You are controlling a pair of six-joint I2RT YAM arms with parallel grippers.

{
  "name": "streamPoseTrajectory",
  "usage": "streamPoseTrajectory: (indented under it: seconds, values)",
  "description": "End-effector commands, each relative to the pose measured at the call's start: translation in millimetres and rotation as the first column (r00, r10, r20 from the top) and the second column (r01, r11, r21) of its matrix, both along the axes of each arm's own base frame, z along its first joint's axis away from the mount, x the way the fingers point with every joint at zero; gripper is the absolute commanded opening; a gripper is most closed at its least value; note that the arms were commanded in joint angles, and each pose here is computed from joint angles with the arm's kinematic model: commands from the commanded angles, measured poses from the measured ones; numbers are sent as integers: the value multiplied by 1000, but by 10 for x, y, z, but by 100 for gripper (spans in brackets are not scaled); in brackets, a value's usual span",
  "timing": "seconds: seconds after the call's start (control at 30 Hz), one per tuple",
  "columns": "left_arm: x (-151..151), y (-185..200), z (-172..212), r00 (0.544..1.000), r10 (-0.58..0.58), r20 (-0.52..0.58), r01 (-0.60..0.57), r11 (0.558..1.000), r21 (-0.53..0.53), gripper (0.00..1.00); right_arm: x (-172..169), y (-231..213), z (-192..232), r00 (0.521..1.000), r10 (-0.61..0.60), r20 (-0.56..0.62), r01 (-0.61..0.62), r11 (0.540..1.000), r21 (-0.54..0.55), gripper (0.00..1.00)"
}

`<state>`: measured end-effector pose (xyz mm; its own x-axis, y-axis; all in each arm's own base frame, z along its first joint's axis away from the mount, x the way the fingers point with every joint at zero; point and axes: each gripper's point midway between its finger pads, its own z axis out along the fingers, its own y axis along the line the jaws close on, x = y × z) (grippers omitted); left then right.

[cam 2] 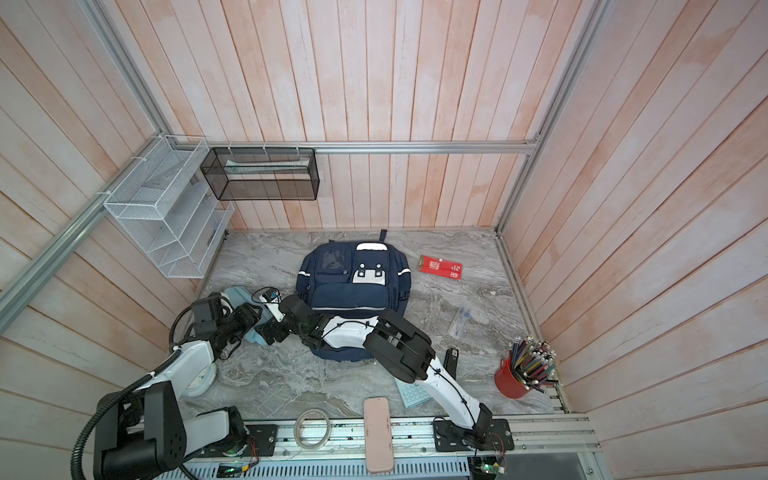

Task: Pack the student bag
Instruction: 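Grasp the light-teal pencil case with the right gripper and lift it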

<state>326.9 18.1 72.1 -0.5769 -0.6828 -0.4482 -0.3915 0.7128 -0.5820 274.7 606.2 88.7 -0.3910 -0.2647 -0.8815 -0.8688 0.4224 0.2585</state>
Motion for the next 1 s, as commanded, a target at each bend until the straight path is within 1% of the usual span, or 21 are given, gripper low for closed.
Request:
streamPoseTrajectory:
  seconds: [0.0, 0.1, 0.17, 0.2, 0.27, 0.3, 0.33, 0.4, 0.47, 0.5, 0.53, 0.67, 0.8, 0.9, 0.97]
  values:
    - [153, 5, 123, 997, 1, 72, 1, 1000, -20, 66, -11, 109, -193, 999, 33, -26, -33, 999, -23, 89]
    - [149, 5, 77, 998, 0, 67, 2, 1000, -25, 65, -63, 209, -313, 995, 81, -50, -82, 996, -28, 81]
    - [151, -13, 75, 997, -5, 73, 8, 999, -33, 66, -59, 219, -388, 995, 84, -54, -86, 996, -37, 79]
    - [152, -22, 73, 997, -9, 74, 12, 999, -36, 65, -68, 220, -434, 995, 85, -58, -88, 995, -40, 76]
    - [139, -33, 54, 997, -13, 70, 16, 999, -40, 65, -60, 221, -470, 993, 90, -70, -93, 995, -35, 64]
    - [139, -40, 54, 997, -16, 71, 19, 999, -41, 66, -65, 227, -473, 992, 99, -74, -102, 994, -29, 52]
    - [136, -49, 52, 997, -21, 71, 24, 999, -44, 65, -77, 233, -456, 992, 106, -76, -108, 994, -23, 41]
    - [140, -58, 80, 997, -27, 75, 31, 998, -46, 65, -86, 221, -412, 991, 112, -69, -114, 993, -18, 25]
    - [147, -90, 157, 995, -50, 92, 54, 997, -46, 66, -100, 186, -319, 992, 112, -53, -113, 994, -11, 11]
    - [158, -106, 224, 992, -65, 107, 70, 997, -44, 66, -95, 152, -251, 994, 104, -40, -105, 994, -4, 2]
    - [166, -122, 302, 988, -82, 127, 87, 996, -34, 65, -103, 121, -151, 995, 100, -25, -100, 995, 7, 0]
    - [169, -201, 620, 964, -152, 217, 155, 988, 6, 66, -106, -59, 259, 997, 71, 25, -71, 997, 11, 0]
    - [144, -347, 1010, 925, -230, 301, 238, 971, 10, 67, -216, -392, 707, 999, 36, 40, -37, 999, 35, 0]
    - [109, -490, 1326, 890, -285, 356, 295, 955, 28, 67, -267, -764, 913, 999, -38, 35, 37, 999, 37, 0]
    - [82, -625, 1546, 865, -328, 381, 324, 943, 76, 67, -255, -1049, 987, 993, -112, 43, 112, 994, 12, 0]
